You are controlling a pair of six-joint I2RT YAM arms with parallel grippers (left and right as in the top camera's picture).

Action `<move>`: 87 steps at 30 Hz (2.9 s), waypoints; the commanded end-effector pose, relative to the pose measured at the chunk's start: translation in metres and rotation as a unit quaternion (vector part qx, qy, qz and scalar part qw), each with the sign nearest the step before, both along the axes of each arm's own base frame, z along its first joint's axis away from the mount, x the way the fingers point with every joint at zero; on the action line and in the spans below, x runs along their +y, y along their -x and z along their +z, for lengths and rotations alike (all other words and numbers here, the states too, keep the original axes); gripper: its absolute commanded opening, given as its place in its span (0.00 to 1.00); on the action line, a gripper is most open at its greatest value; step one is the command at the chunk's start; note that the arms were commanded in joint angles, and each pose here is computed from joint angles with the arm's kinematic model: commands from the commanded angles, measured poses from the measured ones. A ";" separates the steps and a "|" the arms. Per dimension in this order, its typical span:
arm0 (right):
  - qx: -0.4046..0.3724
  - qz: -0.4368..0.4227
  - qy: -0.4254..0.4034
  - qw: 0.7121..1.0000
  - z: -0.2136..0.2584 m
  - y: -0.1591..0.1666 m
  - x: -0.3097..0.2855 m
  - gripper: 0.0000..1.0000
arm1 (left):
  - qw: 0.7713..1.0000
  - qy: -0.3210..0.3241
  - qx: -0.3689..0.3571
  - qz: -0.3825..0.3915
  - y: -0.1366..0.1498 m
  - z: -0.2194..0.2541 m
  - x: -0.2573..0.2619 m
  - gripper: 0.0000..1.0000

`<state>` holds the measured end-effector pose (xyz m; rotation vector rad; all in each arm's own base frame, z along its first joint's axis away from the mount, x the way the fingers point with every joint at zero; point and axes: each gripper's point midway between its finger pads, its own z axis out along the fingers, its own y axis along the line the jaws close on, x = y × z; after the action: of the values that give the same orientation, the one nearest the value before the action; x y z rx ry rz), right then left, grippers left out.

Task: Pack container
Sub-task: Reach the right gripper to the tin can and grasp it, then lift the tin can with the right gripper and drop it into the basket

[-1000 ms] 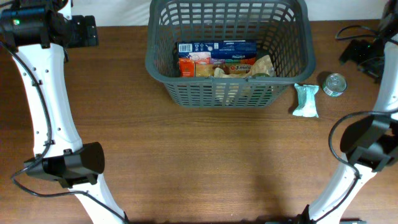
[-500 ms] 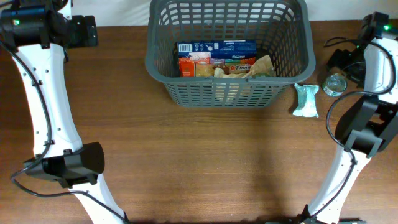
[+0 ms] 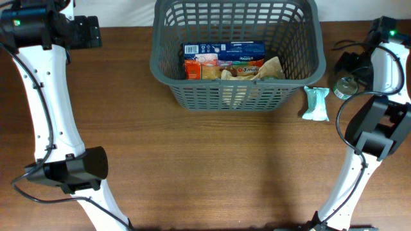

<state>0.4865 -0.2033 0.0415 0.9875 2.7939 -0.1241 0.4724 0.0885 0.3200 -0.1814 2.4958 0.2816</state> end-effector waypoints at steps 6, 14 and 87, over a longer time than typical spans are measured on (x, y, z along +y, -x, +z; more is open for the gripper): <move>0.027 0.002 -0.020 0.999 -0.036 0.010 0.005 0.99 | 1.000 0.005 -0.008 0.006 0.004 0.006 0.000 0.99; 0.037 0.002 -0.026 0.999 -0.068 0.018 0.010 1.00 | 1.000 0.005 -0.007 0.006 0.004 0.006 0.000 0.99; -0.147 0.353 -0.022 0.924 0.186 -0.011 0.372 0.35 | 1.000 0.005 -0.007 0.006 0.004 0.006 0.000 0.99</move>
<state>0.4911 0.1744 0.2527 -0.0634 2.6331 0.2499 0.4724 0.0885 0.3200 -0.1814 2.4958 0.2816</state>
